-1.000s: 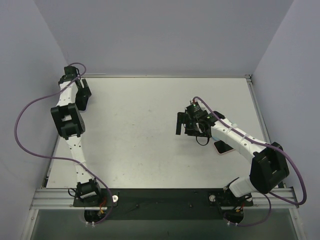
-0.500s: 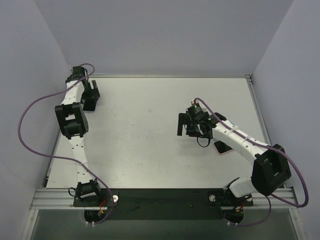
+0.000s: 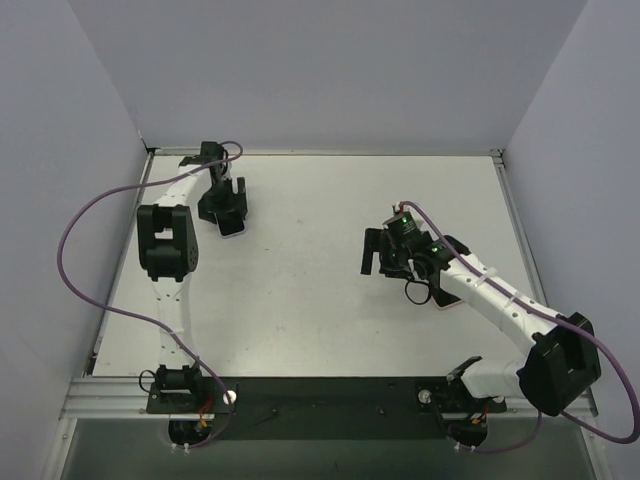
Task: Take the phone out of the phone case
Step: Move the phone to the center of the board.
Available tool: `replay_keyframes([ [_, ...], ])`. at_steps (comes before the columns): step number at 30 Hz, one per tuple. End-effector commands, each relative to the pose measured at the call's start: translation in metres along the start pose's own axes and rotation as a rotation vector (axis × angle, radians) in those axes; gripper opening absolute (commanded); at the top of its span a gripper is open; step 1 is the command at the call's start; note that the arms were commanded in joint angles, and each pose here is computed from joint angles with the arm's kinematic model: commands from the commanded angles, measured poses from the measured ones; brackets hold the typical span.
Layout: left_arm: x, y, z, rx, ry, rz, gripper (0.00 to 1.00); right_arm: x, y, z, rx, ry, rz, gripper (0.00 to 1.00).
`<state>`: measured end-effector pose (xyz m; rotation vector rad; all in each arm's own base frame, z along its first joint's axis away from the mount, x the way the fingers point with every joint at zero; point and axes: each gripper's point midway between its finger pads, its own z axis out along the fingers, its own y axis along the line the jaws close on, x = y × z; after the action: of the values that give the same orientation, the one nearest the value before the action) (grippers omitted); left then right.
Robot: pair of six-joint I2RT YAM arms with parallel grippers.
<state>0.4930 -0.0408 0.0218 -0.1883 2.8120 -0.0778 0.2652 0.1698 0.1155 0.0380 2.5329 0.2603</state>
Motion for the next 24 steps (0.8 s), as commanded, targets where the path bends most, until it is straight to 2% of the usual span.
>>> replay_keyframes([
  [1,0.027,0.007,0.009,-0.025,0.087,-0.096,0.97,0.005,-0.009,-0.010,0.020,-0.023,-0.001,1.00],
  [5,0.037,0.004,0.013,-0.066,0.103,-0.108,0.92,0.004,-0.014,-0.016,0.028,-0.045,0.005,1.00],
  [7,0.038,-0.003,0.007,-0.066,0.090,-0.103,0.86,0.004,-0.016,-0.020,0.029,-0.054,0.008,1.00],
  [11,0.059,-0.038,-0.003,-0.004,0.073,-0.070,0.79,0.001,-0.018,-0.025,0.033,-0.077,0.014,1.00],
  [12,0.076,-0.060,-0.003,0.038,0.098,-0.054,0.77,0.001,-0.019,-0.027,0.033,-0.082,0.015,1.00],
  [15,0.095,-0.100,-0.019,0.097,0.080,-0.040,0.74,0.000,-0.022,-0.030,0.052,-0.086,0.036,1.00],
  [16,0.110,-0.107,-0.024,0.108,0.093,-0.034,0.69,0.000,-0.023,-0.031,0.057,-0.085,0.042,1.00],
  [22,0.164,-0.167,-0.047,0.219,0.109,-0.053,0.67,0.006,-0.018,-0.035,0.025,-0.066,0.122,1.00],
  [24,0.182,-0.176,-0.048,0.223,0.124,-0.072,0.67,0.010,-0.014,-0.037,0.002,-0.054,0.162,1.00],
])
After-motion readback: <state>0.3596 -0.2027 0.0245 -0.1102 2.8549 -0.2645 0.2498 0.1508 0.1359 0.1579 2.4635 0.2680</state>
